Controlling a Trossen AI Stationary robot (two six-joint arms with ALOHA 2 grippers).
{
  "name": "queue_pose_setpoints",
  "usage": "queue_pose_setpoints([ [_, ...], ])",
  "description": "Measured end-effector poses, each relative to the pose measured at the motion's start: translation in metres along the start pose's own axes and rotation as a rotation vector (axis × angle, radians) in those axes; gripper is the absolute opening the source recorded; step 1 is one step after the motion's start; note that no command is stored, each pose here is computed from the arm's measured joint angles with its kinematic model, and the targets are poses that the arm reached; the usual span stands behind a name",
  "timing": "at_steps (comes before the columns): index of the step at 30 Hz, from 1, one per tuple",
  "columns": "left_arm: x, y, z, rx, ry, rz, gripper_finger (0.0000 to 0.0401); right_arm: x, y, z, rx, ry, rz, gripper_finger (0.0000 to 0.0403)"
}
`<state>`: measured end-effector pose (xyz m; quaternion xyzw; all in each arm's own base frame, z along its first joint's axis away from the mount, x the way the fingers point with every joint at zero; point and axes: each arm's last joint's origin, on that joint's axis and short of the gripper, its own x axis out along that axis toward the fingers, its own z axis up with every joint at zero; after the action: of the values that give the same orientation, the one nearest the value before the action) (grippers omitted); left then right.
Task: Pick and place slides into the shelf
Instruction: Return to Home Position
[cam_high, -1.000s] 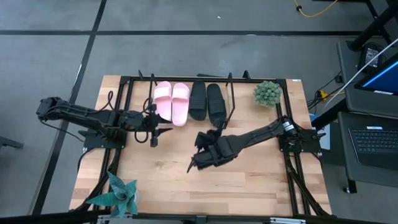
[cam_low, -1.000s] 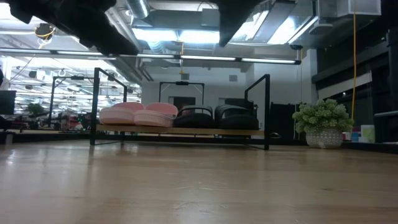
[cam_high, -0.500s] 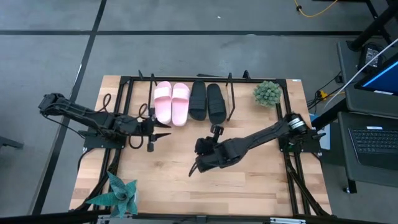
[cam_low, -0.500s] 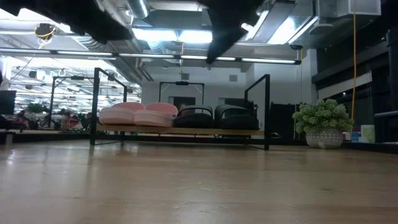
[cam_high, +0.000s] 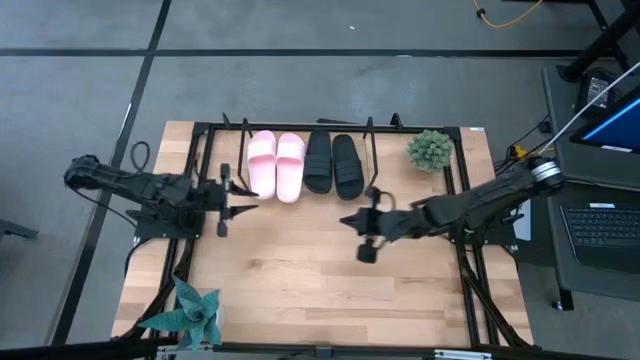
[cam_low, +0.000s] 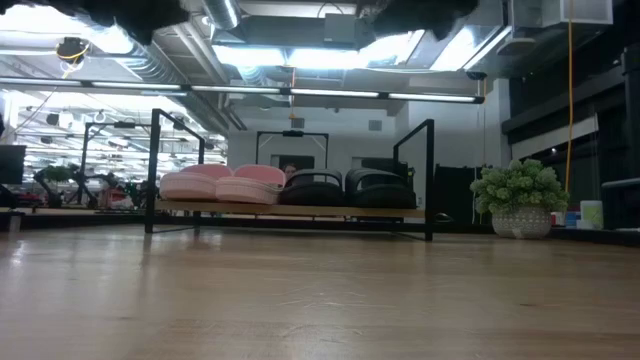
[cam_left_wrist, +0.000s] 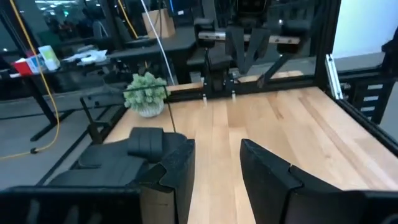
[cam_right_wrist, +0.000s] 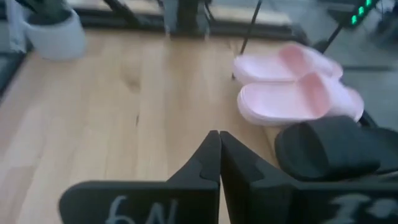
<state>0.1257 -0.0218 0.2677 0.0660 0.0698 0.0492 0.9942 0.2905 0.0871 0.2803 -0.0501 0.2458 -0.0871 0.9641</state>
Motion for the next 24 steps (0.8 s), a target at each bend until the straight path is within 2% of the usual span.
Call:
queue_pose_setpoints([
  [6, -0.03, 0.012, -0.004, -0.031, -0.097, 0.03, 0.0121, -0.04, -0.022, -0.022, -0.005, -0.16, 0.076, 0.0006],
  [9, -0.039, 0.014, -0.016, -0.035, -0.15, 0.04, 0.0121, -0.053, -0.028, -0.035, -0.021, -0.239, 0.152, 0.0006],
  [12, -0.043, 0.014, -0.03, -0.038, -0.187, 0.045, 0.0121, -0.062, -0.034, -0.044, -0.019, -0.315, 0.162, 0.0006],
  [15, -0.044, 0.013, -0.041, -0.042, -0.213, 0.039, 0.0121, -0.066, -0.038, -0.054, -0.029, -0.338, 0.164, 0.0006],
  [19, -0.038, 0.008, -0.057, -0.042, -0.194, -0.018, 0.0121, -0.067, -0.039, -0.061, -0.012, -0.346, 0.256, 0.0006],
  [24, -0.029, 0.007, -0.075, -0.062, -0.149, 0.014, 0.0121, -0.065, -0.041, -0.064, -0.012, -0.332, 0.285, 0.0006],
])
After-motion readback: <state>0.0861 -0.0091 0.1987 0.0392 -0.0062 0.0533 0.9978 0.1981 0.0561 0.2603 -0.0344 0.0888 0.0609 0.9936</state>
